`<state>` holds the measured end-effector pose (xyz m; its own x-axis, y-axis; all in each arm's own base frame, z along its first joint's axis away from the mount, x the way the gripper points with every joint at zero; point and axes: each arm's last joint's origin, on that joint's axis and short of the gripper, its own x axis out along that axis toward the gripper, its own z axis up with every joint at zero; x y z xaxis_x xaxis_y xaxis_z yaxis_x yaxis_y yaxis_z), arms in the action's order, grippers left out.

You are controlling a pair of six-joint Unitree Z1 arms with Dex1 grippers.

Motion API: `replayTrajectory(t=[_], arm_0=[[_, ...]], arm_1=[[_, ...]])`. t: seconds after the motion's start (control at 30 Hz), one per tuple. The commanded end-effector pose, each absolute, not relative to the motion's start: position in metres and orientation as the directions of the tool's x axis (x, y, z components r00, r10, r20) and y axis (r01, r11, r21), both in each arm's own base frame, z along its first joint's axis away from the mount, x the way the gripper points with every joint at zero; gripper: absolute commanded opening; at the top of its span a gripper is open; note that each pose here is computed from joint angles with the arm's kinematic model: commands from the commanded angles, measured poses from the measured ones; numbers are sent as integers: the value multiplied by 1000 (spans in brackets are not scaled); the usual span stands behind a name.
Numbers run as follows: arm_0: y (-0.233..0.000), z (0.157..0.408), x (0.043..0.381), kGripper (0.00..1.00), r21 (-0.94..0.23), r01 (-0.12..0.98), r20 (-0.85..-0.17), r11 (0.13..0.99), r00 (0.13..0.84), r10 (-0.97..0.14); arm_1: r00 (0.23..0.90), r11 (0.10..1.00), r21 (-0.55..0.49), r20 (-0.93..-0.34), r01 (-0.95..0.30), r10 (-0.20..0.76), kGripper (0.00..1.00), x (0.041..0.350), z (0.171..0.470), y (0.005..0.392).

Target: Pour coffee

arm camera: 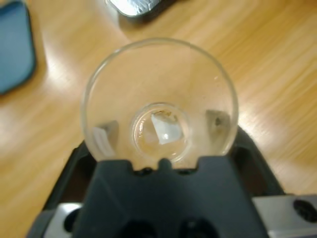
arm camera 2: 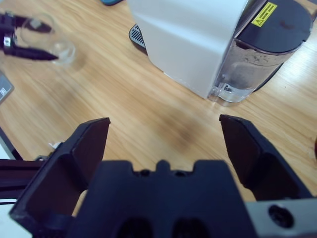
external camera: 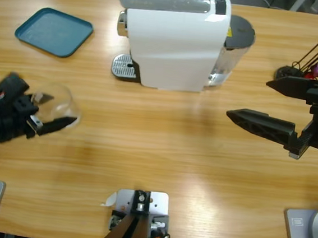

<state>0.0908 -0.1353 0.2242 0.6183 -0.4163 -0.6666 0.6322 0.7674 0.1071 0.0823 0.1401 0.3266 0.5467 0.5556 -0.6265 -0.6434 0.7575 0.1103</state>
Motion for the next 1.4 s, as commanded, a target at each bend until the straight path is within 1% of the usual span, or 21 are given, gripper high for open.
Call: replayTrajectory(t=[0.03,0.13,0.2,0.27,0.3,0.4,0.53,0.6,0.63,0.7,0.8,0.93,1.07,1.17,1.23,1.4], arm_0=[[-149,219,137,0,-4,734,-635,679,523,-569],[-152,222,168,0,0,730,-628,684,532,-568],[-145,223,193,0,36,724,-625,689,555,-549],[-134,223,212,0,71,718,-628,692,571,-529],[-129,224,220,0,81,734,-621,675,566,-541],[-124,222,243,0,104,804,-612,585,515,-600],[-120,208,267,0,87,877,-601,473,424,-677],[-123,202,279,0,79,900,-592,429,389,-706],[-126,197,286,0,70,904,-595,422,377,-710],[-130,192,294,0,57,909,-594,412,362,-718],[-133,193,305,0,65,909,-585,412,369,-722],[-138,194,318,0,60,908,-598,415,366,-713],[-154,191,324,0,40,921,-630,388,324,-705],[-152,189,323,0,46,914,-656,404,332,-678],[-153,189,324,0,48,913,-658,406,335,-674],[-163,185,329,0,46,920,-669,388,317,-672]], arm_1=[[541,747,95,-630,-659,557,1000,82,330,144],[540,746,96,-631,-659,558,1000,82,330,144],[538,745,96,-632,-660,558,1000,82,329,143],[534,743,98,-634,-662,559,1000,82,328,143],[534,743,98,-634,-662,559,1000,82,328,143],[533,741,96,-634,-664,560,1000,81,329,143],[531,742,94,-639,-664,556,1000,81,331,141],[528,743,91,-648,-663,550,1000,80,332,140],[527,743,90,-649,-663,549,1000,80,332,140],[528,744,88,-650,-662,546,1000,80,332,140],[527,746,90,-652,-660,545,1000,81,332,141],[529,748,90,-651,-657,543,1000,81,333,142],[531,750,90,-652,-655,542,1000,81,332,141],[533,752,90,-650,-653,541,1000,80,332,140],[533,752,90,-651,-653,541,1000,81,332,140],[534,753,88,-651,-652,539,1000,81,331,141]])
